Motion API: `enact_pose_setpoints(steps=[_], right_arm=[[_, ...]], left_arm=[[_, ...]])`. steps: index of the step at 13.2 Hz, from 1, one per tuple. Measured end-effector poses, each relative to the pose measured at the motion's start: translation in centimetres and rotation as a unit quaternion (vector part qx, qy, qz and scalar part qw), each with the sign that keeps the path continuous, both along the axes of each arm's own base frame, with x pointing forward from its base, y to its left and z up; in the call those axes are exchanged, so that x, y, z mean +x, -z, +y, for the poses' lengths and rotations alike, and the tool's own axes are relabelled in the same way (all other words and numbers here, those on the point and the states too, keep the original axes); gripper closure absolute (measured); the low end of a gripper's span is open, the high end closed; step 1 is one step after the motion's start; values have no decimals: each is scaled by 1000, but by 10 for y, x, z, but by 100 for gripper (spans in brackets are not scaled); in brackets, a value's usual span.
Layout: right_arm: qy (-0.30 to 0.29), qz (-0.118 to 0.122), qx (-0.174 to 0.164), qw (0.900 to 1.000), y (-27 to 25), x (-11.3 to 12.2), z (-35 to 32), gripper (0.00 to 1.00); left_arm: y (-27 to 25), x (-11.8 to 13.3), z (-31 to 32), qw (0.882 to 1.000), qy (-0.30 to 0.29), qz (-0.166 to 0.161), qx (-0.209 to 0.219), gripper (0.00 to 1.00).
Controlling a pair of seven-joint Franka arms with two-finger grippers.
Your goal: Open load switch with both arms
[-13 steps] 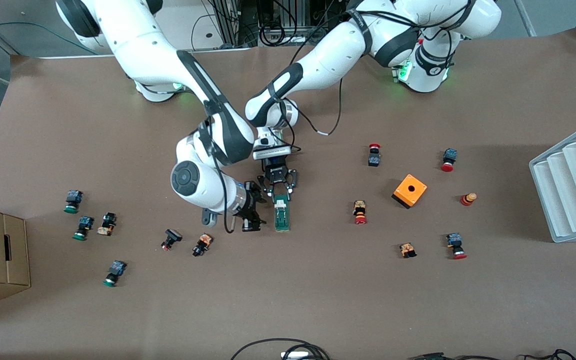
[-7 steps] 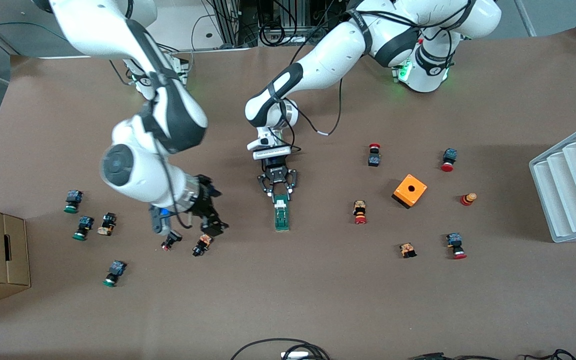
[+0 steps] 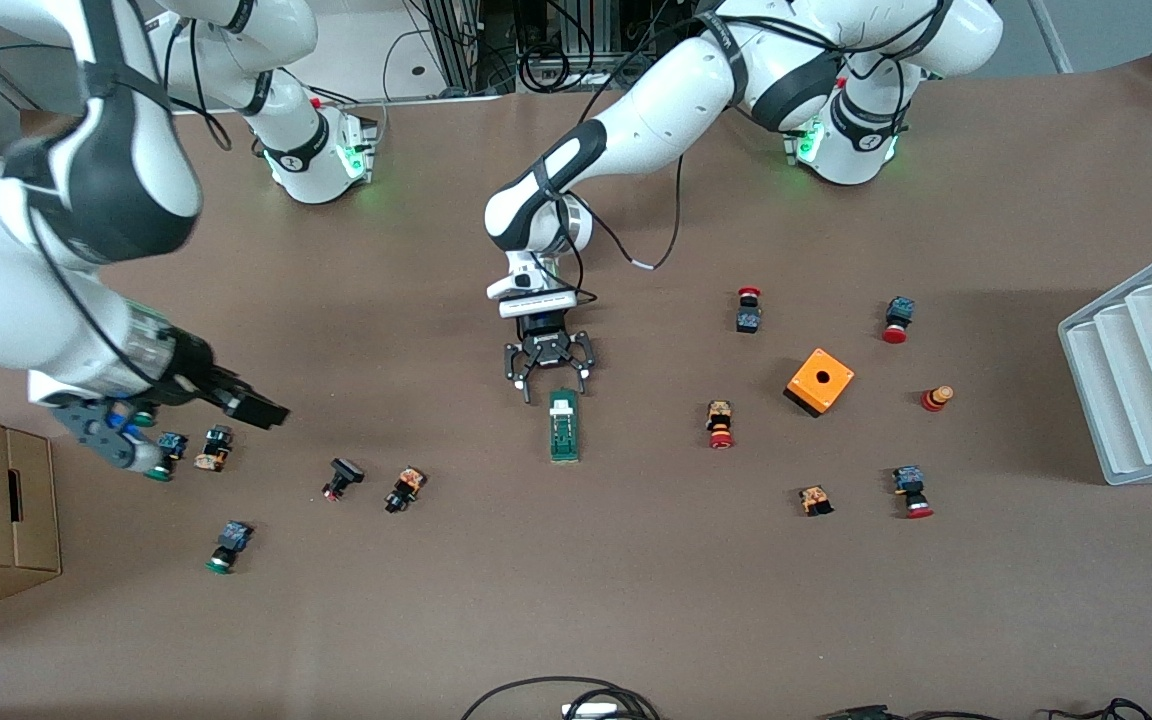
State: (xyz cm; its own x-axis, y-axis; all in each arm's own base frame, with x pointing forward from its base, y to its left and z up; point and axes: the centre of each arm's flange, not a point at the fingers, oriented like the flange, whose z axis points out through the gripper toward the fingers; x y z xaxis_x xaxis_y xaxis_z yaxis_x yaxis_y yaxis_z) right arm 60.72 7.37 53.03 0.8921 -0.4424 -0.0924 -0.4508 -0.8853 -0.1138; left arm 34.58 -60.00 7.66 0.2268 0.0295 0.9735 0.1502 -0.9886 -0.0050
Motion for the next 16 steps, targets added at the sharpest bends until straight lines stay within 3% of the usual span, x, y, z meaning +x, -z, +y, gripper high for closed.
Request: enact_pose_setpoints(steps=[2, 5, 9, 14, 16], right_arm=[[-78, -26, -17, 996, -18, -5, -47, 0], [-177, -63, -35, 982, -37, -28, -112, 0], [-238, -119, -51, 963, -34, -62, -150, 0], [-258, -130, -56, 956, -27, -62, -149, 0], [-259, -133, -57, 955, -29, -61, -148, 0]], left_arm=[[-14, 1, -2, 1000, 1, 6, 0, 0], [-45, 3, -7, 1000, -5, 15, -2, 0], [-102, 6, -20, 999, -8, 36, -7, 0], [-182, 25, -23, 997, -4, 79, -2, 0], [-221, 31, -21, 994, 0, 110, 11, 0]])
